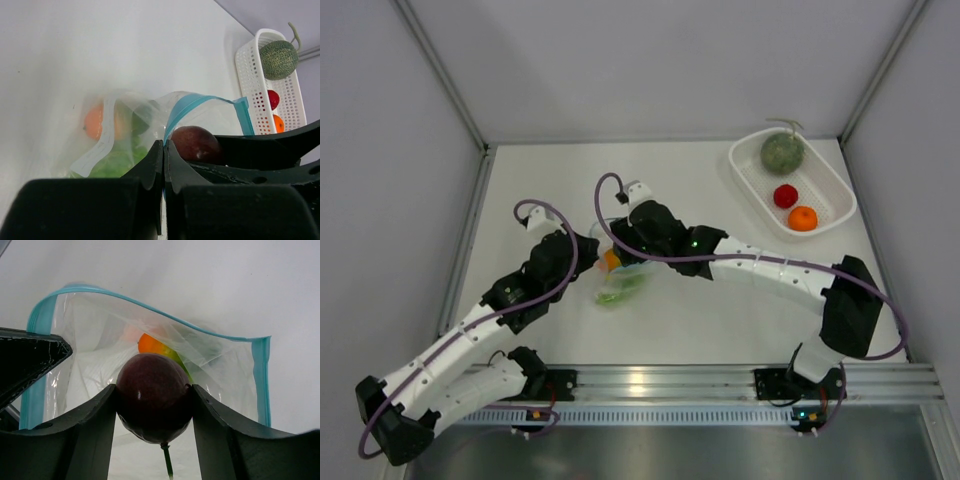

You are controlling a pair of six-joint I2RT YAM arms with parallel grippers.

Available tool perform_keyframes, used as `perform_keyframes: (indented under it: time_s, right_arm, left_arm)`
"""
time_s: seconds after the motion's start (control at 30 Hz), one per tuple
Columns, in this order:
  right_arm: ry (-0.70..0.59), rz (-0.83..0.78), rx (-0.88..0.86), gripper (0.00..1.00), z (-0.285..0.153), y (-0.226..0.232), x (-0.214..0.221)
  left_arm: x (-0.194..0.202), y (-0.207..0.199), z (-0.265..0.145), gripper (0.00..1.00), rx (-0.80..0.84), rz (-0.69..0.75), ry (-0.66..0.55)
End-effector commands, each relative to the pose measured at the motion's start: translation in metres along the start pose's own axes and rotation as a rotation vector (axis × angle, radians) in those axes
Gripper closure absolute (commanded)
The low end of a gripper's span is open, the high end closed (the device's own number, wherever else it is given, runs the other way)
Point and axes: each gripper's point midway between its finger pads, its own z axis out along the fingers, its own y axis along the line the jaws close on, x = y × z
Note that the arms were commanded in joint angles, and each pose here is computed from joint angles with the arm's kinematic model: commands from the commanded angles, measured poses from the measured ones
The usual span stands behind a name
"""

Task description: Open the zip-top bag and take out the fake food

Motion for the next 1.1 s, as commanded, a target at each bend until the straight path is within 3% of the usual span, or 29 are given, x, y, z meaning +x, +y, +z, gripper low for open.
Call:
perform_keyframes:
  time_s: [0.0,0.27,0.5,0.6,0.73,1.07]
  right_arm:
    - [-0.036,-0.006,-0.039,0.57,-0.011,0.009,-0.008]
    - [-0.17,-0.025,-0.021,0.57,-0.056,0.003,-0.06]
    - [-0.26,0.016,0.104,0.57,-0.096,-0.044,-0.105]
    - [-0.297,0.078,0.149,0.57,-0.115,-0.076,-0.119]
    - [-0.352,0.192,0.306,0.58,-0.133,-0.154,-0.134]
    - [-0.291,0.339,0.767,0.56,-0.145,-0.328,-0.125]
  left_arm:
    - [-0.001,0.01,0.003,1.0,-0.043,0.029,-0.021]
    - [0.001,0.01,0.004,1.0,-0.043,0.03,-0.013]
    - [0.001,0.011,0.002,1.0,-0.035,0.041,-0.009]
    - [0.0,0.011,0.001,1.0,-0.031,0.046,-0.01]
    - [-0.002,0.008,-0.002,1.0,-0.019,0.047,-0.01]
    - [-0.004,-0.004,-0.005,1.0,0.021,0.062,0.008]
